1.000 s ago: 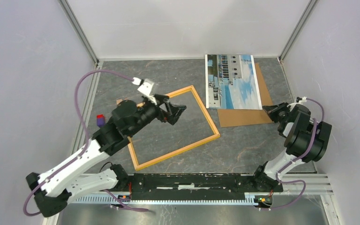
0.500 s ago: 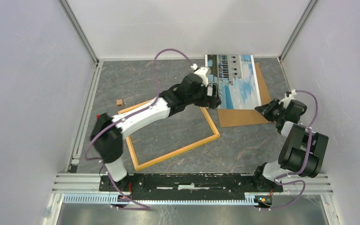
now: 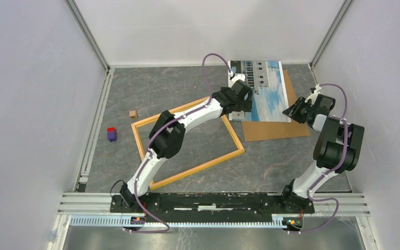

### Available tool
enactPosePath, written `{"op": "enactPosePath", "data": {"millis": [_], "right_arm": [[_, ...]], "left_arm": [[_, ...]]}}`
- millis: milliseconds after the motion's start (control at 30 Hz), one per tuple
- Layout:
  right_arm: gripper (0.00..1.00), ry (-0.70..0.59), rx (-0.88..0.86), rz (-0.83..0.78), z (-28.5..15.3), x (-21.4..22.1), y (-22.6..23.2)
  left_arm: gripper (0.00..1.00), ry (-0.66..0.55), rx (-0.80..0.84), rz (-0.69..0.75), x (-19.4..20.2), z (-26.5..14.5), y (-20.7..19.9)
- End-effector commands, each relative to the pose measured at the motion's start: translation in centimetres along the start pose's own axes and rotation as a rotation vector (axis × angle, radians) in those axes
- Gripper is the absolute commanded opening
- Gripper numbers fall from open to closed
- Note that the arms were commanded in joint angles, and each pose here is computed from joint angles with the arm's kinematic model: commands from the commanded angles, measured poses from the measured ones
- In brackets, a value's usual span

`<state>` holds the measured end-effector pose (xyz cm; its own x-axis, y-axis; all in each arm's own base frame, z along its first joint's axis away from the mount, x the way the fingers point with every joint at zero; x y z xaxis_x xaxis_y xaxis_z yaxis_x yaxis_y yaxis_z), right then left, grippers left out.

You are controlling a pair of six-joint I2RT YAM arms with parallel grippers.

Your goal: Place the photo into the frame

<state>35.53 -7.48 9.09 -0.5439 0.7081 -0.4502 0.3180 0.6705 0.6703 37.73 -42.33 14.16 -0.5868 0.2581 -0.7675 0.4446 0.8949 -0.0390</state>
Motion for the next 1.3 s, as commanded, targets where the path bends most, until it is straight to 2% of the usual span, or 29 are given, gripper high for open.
{"op": "enactPosePath", "data": {"millis": [0,300,600,767,833,900,1067,1133,1267], "right_arm": [[0.38,-0.017,0.042,-0.031,0.9,-1.0,-0.8],[0.37,-0.008,0.056,0.031,1.5,-0.2,-1.7],[0.37,-0.022,0.025,0.025,1.3,-0.2,-1.5],[0.37,-0.003,0.018,0.032,1.6,0.3,-1.7],[0.37,-0.001,0.009,0.034,1.5,0.3,-1.6],[0.37,0.000,-0.002,0.036,1.5,0.3,-1.5],[0.37,0.001,-0.011,0.033,1.6,0.4,-1.4],[0.36,0.004,-0.012,0.035,1.6,0.4,-1.5],[0.36,0.010,-0.011,0.041,1.7,0.6,-1.6]], "left_arm": [[1.00,-0.055,-0.155,-0.122,-1.3,1.3,1.5],[1.00,0.041,-0.136,-0.270,1.1,4.4,1.2],[1.00,0.070,-0.091,-0.422,1.2,5.1,0.4],[1.00,0.122,0.114,-0.554,0.6,5.3,-0.3],[1.00,0.089,0.250,-0.594,-0.2,5.1,-0.3],[1.00,0.006,0.398,-0.587,-1.4,4.7,0.0],[1.00,-0.030,0.579,-0.636,-2.4,4.7,1.2],[0.95,-0.049,0.636,-0.668,-2.4,4.7,0.9],[0.74,-0.068,0.672,-0.682,-2.4,4.6,0.5]]}}
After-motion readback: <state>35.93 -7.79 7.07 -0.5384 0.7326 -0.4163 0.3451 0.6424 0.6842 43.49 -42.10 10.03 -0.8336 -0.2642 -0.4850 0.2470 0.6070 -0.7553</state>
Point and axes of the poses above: each gripper's point midway between its finger pads, its own z axis out along the fingers, its own y axis along the line the jaws close on, x = y × z, the point moved 7 cm from there along -z, back along the fingers, and after that the axes turned 15 degrees about z, right-handed, at the moved point
